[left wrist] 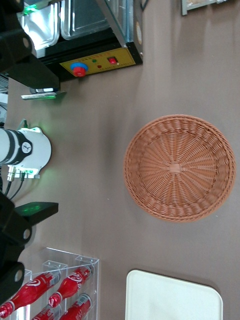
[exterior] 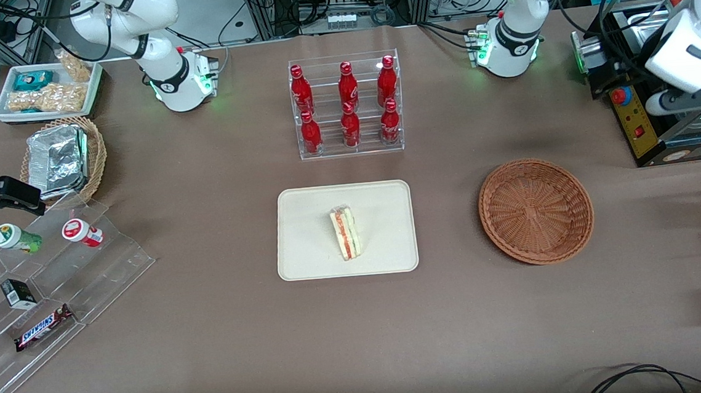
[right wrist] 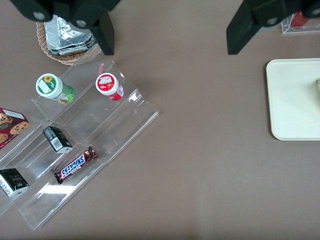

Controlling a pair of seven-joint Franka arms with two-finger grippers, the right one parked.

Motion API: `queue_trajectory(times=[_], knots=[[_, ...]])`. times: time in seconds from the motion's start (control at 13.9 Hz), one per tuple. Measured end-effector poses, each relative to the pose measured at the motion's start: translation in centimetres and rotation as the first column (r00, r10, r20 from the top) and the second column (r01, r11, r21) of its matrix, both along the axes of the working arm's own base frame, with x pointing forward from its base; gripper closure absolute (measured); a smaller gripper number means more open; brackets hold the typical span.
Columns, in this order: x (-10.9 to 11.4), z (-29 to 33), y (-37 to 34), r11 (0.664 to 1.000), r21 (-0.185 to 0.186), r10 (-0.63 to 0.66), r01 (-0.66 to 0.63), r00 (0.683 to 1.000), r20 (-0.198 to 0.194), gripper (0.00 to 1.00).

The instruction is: Place sandwich from basket to tray

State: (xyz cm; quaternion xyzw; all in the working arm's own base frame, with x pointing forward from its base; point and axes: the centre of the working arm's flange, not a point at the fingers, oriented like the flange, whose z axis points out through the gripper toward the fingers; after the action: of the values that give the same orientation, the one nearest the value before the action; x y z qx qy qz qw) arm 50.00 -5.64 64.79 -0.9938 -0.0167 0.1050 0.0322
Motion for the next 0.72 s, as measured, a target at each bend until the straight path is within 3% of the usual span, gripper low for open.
queue_trajectory(times=[0.29,0.43,0.58,0.72], knots=[[0.2,0.3,0.1,1.0,-0.005,0.004,-0.004,1.0,0.023,0.0],[0.8,0.5,0.3,1.0,-0.013,0.014,-0.013,0.998,0.067,0.0],[2.0,0.7,0.1,1.0,-0.024,0.02,-0.016,0.988,0.15,0.0],[2.5,0.6,-0.5,0.998,-0.034,0.063,-0.058,0.982,0.176,0.0]])
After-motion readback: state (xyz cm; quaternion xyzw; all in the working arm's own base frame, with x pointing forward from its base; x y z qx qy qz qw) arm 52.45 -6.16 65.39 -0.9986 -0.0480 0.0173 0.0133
